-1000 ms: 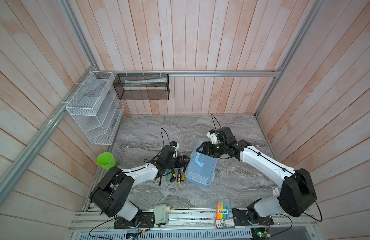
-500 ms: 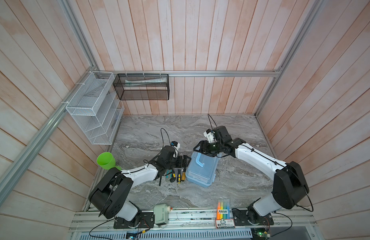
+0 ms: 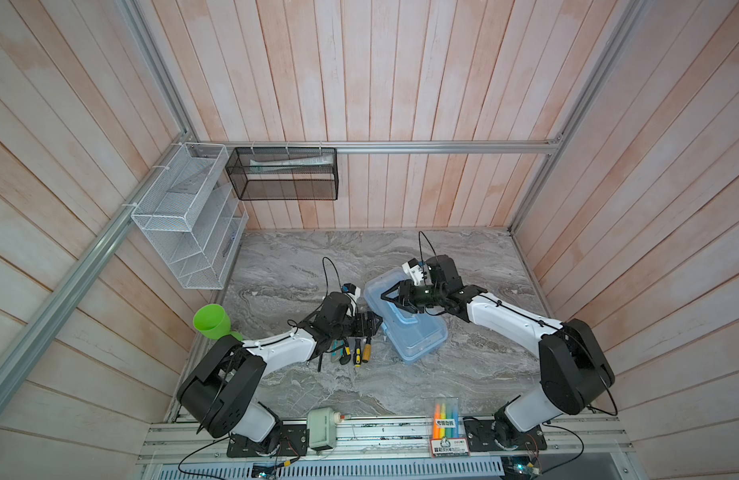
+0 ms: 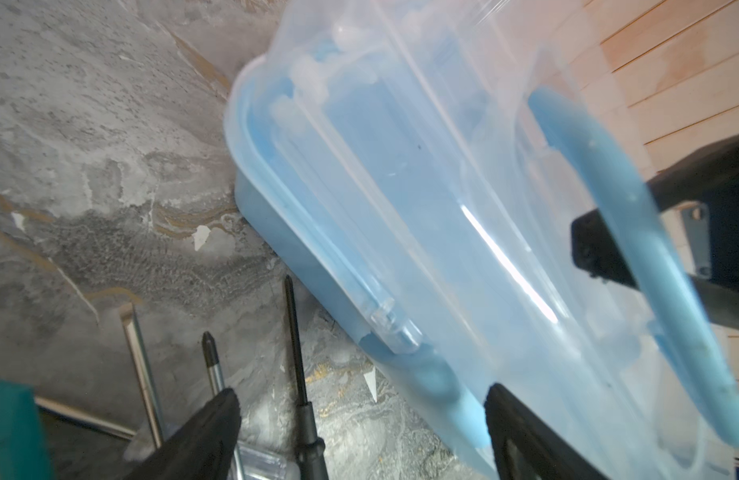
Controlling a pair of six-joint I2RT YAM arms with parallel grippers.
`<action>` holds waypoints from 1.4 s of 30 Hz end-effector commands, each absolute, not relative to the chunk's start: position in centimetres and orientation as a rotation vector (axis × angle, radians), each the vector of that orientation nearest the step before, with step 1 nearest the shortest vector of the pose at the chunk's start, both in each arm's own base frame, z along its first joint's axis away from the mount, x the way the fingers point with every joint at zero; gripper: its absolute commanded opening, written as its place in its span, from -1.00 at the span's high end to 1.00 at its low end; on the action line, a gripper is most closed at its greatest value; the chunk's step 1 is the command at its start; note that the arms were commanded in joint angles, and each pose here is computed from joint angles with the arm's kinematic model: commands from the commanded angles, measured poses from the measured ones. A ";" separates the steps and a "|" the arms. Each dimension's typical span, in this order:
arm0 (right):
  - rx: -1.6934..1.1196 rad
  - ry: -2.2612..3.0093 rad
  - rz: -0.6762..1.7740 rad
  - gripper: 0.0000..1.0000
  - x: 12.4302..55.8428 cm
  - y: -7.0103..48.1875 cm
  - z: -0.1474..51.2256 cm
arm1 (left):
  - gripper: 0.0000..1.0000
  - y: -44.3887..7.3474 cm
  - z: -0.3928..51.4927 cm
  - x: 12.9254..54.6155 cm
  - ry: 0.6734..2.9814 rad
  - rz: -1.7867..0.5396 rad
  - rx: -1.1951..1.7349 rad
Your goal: Pack the tool kit
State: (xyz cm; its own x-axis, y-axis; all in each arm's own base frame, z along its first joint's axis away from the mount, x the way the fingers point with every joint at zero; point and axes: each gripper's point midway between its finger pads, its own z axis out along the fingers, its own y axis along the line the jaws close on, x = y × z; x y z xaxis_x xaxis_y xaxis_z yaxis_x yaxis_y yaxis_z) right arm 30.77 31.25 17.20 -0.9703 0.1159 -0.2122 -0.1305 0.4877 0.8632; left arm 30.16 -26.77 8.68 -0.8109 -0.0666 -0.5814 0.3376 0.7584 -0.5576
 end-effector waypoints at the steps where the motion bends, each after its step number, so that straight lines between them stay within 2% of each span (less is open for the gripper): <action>1: -0.171 2.336 1.716 0.01 29.4 33.5 21.9 | -0.89 -27.9 9.9 30.7 2.311 -0.948 0.211; 9: -0.098 2.255 1.731 0.10 30.1 30.6 23.4 | -0.89 -27.7 9.7 31.4 2.320 -0.881 0.233; 16: -0.016 2.268 1.651 0.11 30.2 27.7 22.6 | -0.90 -27.6 9.9 32.2 2.320 -0.831 0.236; 18: -0.033 2.286 1.525 0.11 30.7 26.8 22.6 | -0.90 -27.4 9.9 32.4 2.321 -0.823 0.230; 25: -0.340 2.409 0.736 -0.05 31.5 23.6 23.5 | -0.91 -25.7 10.3 33.5 2.322 -0.792 0.156; 30: -0.516 2.392 0.566 -0.10 31.4 24.5 23.5 | -0.91 -24.7 10.2 34.0 2.324 -0.774 0.119; 35: -0.682 2.421 0.400 -0.10 30.9 25.8 21.4 | -0.92 -23.5 10.1 34.5 2.323 -0.740 0.051; 42: -0.780 2.455 0.248 -0.05 31.3 26.5 19.3 | -0.93 -23.6 10.7 35.7 2.285 -0.750 0.037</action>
State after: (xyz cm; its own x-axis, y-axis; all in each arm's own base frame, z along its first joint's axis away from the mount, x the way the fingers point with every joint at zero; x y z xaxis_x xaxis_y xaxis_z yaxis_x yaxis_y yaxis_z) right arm 31.01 27.11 18.91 -0.7177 -0.4099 -0.5629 -0.5607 0.8195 0.1182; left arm 34.58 -23.45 9.42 -0.7686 -0.1605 -0.6193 0.2313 0.8329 -0.5028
